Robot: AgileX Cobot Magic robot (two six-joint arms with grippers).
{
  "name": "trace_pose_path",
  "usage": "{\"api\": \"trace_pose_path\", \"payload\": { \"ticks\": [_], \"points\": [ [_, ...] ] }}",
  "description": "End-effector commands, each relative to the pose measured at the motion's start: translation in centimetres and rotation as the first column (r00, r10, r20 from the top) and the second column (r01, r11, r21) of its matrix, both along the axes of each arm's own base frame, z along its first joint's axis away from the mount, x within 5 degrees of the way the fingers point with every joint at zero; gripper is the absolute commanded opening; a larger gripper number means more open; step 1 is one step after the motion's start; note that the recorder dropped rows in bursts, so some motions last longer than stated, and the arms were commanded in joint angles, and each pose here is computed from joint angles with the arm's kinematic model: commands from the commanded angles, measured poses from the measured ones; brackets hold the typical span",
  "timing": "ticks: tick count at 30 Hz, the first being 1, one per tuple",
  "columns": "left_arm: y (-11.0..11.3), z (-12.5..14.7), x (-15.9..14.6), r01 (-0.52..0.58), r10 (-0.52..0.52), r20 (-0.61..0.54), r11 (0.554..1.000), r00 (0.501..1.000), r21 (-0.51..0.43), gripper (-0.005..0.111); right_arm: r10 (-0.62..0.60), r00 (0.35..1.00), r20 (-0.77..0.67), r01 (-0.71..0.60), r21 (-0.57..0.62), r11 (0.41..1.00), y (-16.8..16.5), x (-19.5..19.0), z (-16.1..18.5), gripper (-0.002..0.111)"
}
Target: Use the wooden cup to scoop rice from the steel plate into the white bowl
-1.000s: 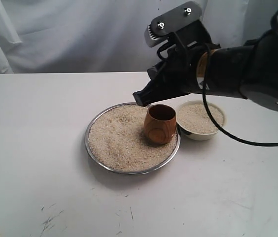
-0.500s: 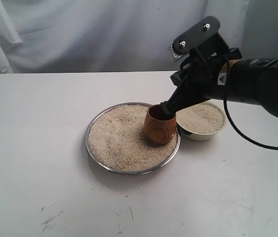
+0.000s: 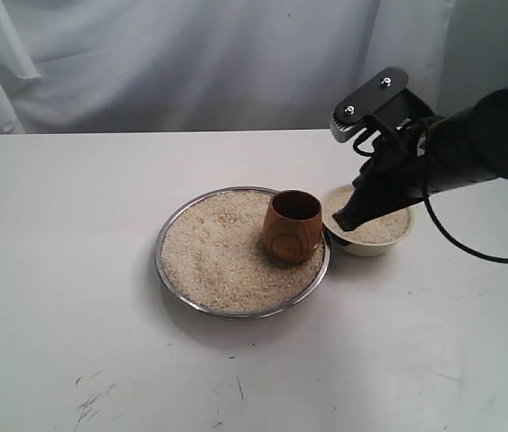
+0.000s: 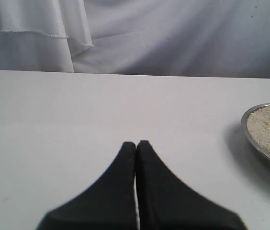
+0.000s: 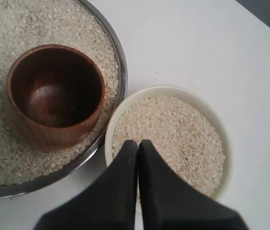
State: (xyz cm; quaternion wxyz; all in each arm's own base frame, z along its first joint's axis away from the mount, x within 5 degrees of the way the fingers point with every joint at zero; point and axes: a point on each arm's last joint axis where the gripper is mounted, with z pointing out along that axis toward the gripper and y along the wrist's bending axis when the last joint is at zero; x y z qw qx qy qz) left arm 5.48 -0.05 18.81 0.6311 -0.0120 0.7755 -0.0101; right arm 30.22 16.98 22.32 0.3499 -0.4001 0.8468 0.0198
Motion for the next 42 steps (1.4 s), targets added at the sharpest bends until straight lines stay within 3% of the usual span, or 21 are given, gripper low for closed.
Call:
{"api": "trace_pose_path", "payload": {
  "ticks": [1, 6, 16, 42],
  "points": [
    [0.0, -0.1, 0.0, 0.001, -0.001, 0.007, 1.000, 1.000, -0.004, 0.000, -0.016, 0.998, -0.060, 0.017, 0.010, 1.000, 0.8, 1.5, -0.5, 0.000],
    [0.0, -0.1, 0.0, 0.001, -0.001, 0.007, 1.000, 1.000, -0.004, 0.000, -0.019, 0.987, -0.161, 0.024, 0.029, 0.999, 1.8, 2.4, -1.9, 0.000],
    [0.0, -0.1, 0.0, 0.001, -0.001, 0.007, 1.000, 1.000, -0.004, 0.000, -0.017, 0.974, -0.226, 0.026, 0.037, 0.999, 2.8, 3.1, -3.4, 0.000],
    [0.0, -0.1, 0.0, 0.001, -0.001, 0.007, 1.000, 1.000, -0.004, 0.000, 0.081, 0.983, -0.164, -0.059, 0.135, 0.989, 7.4, 2.9, -3.3, 0.000]
  ]
}}
